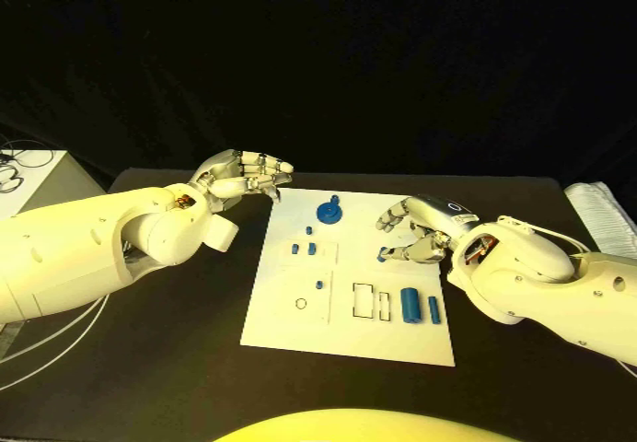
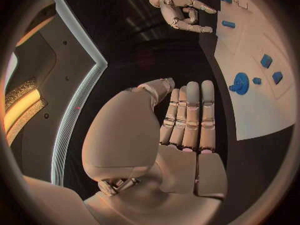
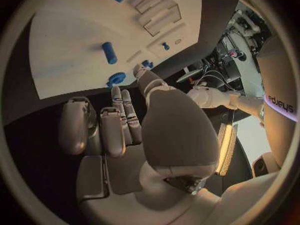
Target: Assemble the parts on the task board
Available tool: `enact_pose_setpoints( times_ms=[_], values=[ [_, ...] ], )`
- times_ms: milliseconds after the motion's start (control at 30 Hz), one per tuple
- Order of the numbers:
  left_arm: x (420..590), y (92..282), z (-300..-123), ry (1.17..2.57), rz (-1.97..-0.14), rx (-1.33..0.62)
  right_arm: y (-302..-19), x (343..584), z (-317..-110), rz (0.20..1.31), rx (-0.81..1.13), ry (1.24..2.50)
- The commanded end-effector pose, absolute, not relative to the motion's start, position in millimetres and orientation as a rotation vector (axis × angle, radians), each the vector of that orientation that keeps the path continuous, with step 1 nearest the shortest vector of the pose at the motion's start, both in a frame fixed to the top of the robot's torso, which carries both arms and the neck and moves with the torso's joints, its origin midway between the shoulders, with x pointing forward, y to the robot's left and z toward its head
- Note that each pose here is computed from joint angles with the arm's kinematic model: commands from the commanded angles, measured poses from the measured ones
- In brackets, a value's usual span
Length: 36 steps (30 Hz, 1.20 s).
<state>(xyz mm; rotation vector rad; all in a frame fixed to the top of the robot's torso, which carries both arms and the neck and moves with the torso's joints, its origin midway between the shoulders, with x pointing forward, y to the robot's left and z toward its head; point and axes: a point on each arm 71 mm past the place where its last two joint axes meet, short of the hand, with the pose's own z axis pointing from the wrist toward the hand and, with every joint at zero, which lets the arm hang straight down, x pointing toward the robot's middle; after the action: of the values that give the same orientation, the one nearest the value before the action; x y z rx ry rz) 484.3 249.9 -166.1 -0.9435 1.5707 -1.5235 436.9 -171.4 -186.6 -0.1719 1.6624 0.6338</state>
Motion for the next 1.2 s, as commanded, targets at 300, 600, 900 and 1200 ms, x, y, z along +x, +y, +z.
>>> enact_pose_setpoints(
  times_ms=[300,600,900,1200],
  values=[
    [484.1,247.9,-165.9,1.577,-1.545,-0.940,-170,445,-199,0.539,-0.339,1.748],
    [483.9,247.6,-165.9,1.576,-1.545,-0.940,-162,446,-205,0.547,-0.356,1.725],
    [483.4,248.0,-165.7,1.576,-1.545,-0.940,-155,448,-216,0.551,-0.358,1.731],
    [483.2,248.5,-165.7,1.576,-1.544,-0.941,-152,450,-221,0.538,-0.362,1.742]
  ],
)
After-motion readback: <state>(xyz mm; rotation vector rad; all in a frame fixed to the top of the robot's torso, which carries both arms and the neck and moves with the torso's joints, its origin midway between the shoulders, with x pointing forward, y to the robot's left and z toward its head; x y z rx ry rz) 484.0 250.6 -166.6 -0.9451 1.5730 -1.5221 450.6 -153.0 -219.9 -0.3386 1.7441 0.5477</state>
